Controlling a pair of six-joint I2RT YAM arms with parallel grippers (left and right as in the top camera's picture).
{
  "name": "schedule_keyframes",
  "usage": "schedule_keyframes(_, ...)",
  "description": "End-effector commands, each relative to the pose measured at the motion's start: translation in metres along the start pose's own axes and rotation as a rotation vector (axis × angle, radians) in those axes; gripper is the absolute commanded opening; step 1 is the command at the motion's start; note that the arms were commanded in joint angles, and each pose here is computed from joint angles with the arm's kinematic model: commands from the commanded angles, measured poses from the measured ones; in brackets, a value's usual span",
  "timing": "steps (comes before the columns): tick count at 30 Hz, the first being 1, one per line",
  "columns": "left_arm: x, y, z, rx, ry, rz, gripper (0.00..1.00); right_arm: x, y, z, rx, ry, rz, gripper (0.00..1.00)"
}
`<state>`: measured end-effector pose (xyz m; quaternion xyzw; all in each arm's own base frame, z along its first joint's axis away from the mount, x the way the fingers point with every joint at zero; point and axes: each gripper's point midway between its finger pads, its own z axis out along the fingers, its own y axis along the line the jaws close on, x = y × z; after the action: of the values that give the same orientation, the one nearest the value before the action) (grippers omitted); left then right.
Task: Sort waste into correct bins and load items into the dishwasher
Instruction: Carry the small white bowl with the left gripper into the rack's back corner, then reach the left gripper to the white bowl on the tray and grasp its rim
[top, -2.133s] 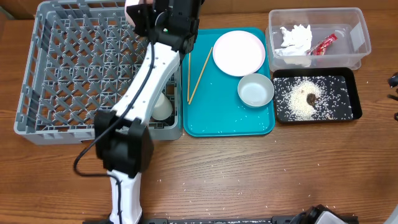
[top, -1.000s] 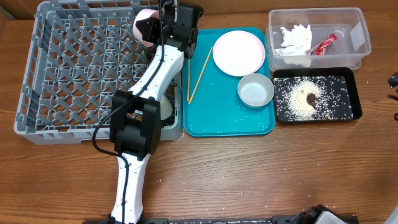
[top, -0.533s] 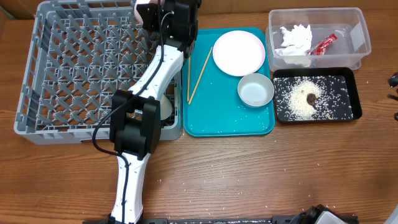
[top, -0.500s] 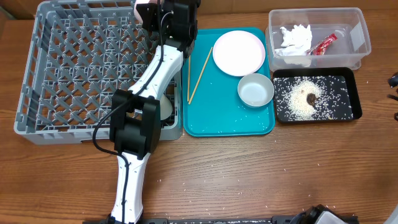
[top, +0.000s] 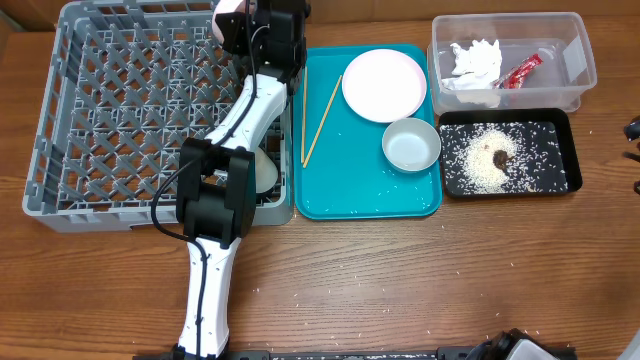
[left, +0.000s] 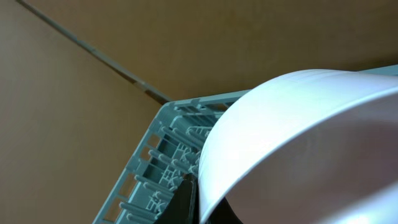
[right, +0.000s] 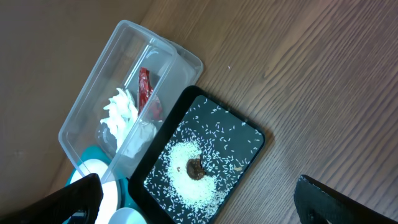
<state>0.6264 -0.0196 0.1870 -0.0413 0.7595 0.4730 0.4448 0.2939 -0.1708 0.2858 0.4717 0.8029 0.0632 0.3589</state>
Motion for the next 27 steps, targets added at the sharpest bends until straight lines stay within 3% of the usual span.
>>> schedule_keyframes(1,-0.008,-0.006,-0.001,0.046,-0.029,-0.011,0.04,-0.007,0.006,-0.006,-0.018,-0.024,-0.002,1.00)
schedule_keyframes(6,-0.004,-0.011,-0.004,0.058,-0.016,0.027,0.04,-0.007,0.006,-0.006,-0.018,-0.024,-0.001,1.00)
schedule_keyframes(8,-0.001,-0.012,-0.005,0.062,-0.008,0.046,0.10,-0.007,0.006,-0.006,-0.019,-0.024,-0.001,1.00)
schedule_keyframes(10,0.002,-0.012,-0.006,0.054,0.003,0.065,0.28,-0.007,0.006,-0.006,-0.019,-0.024,-0.001,1.00)
schedule_keyframes(11,0.006,-0.010,-0.010,0.026,0.022,0.088,0.44,-0.007,0.006,-0.006,-0.019,-0.024,-0.001,1.00)
schedule_keyframes(14,0.006,-0.009,-0.019,0.005,0.028,0.103,0.51,-0.007,0.006,-0.006,-0.019,-0.024,-0.001,1.00)
schedule_keyframes(27,0.015,-0.024,-0.056,-0.001,0.048,0.297,0.62,-0.007,0.006,-0.006,-0.018,-0.024,-0.002,1.00)
